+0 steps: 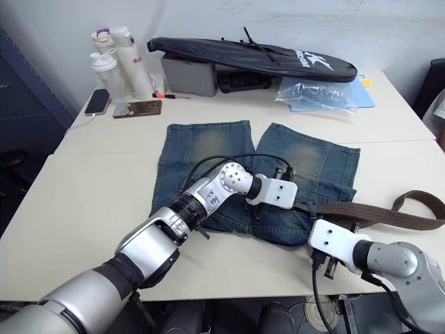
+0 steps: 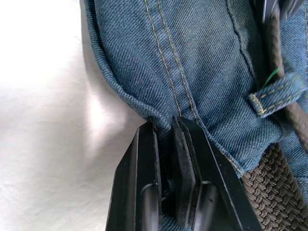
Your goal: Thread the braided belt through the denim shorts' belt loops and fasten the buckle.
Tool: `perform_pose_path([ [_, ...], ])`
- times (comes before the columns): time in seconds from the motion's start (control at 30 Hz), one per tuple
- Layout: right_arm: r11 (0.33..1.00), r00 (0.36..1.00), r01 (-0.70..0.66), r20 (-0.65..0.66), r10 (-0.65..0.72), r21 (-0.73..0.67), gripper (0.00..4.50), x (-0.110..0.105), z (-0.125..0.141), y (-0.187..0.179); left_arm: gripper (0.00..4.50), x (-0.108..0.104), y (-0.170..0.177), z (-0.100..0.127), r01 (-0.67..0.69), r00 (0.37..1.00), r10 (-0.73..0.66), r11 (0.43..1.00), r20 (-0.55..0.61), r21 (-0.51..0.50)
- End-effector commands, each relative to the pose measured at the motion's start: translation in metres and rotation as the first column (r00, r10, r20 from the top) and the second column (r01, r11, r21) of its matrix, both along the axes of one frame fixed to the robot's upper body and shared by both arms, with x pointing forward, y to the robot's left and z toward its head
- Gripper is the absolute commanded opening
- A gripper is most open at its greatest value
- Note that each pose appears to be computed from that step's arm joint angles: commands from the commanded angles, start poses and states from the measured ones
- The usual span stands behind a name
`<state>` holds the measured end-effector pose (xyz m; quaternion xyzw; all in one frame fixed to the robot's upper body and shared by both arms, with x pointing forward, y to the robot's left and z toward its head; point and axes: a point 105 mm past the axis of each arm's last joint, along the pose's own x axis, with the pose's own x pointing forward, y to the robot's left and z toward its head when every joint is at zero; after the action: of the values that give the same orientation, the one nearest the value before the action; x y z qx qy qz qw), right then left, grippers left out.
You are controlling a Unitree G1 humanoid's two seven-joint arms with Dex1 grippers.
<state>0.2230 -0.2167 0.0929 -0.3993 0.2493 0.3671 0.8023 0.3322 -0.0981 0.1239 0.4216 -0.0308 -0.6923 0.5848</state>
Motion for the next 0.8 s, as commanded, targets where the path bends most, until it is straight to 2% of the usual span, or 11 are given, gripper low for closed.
perform_pose_path([
  [0.03, 0.999, 0.999, 0.037, -0.018, -0.037, -0.017, 0.0, -0.002, -0.003, -0.007, 0.08, -0.003, 0.005, 0.04, 0.034, 0.999, -0.033, 0.998, 0.011, -0.059],
  [0.17, 0.998, 0.998, 0.05, -0.03, -0.051, -0.023, 0.0, -0.002, -0.005, -0.009, 0.08, 0.0, 0.027, 0.05, 0.012, 1.0, -0.011, 0.999, 0.029, -0.042],
  [0.33, 0.998, 0.998, 0.055, -0.036, -0.056, -0.005, 0.0, -0.001, -0.005, -0.008, 0.08, 0.004, 0.064, 0.041, -0.057, 0.998, 0.057, 0.998, 0.0, 0.017],
  [0.43, 0.999, 0.998, 0.052, -0.042, -0.053, -0.005, 0.0, 0.0, -0.006, -0.007, 0.08, 0.002, 0.074, 0.041, -0.087, 0.996, 0.088, 0.996, -0.03, 0.013],
  [0.57, 0.999, 0.998, 0.046, -0.048, -0.047, -0.007, 0.0, 0.001, -0.007, -0.007, 0.08, 0.004, 0.085, 0.037, -0.124, 0.992, 0.124, 0.992, -0.013, 0.037],
  [0.63, 0.999, 0.998, 0.043, -0.049, -0.043, -0.007, 0.0, 0.002, -0.007, -0.007, 0.08, 0.004, 0.081, 0.039, -0.142, 0.989, 0.141, 0.99, -0.035, -0.005],
  [0.67, 0.999, 0.998, 0.04, -0.049, -0.04, -0.007, 0.0, 0.002, -0.007, -0.006, 0.08, 0.0, 0.075, 0.044, -0.147, 0.985, 0.141, 0.987, -0.102, -0.057],
  [0.73, 0.999, 0.998, 0.036, -0.049, -0.036, -0.007, 0.0, 0.003, -0.006, -0.006, 0.82, -0.009, 0.068, 0.053, -0.137, 0.97, 0.108, 0.983, -0.218, -0.123],
  [0.8, 0.999, 0.998, 0.032, -0.05, -0.033, -0.005, 0.0, 0.003, -0.005, -0.005, 1.54, -0.014, 0.07, 0.059, -0.119, 0.963, 0.082, 0.984, -0.257, -0.132],
])
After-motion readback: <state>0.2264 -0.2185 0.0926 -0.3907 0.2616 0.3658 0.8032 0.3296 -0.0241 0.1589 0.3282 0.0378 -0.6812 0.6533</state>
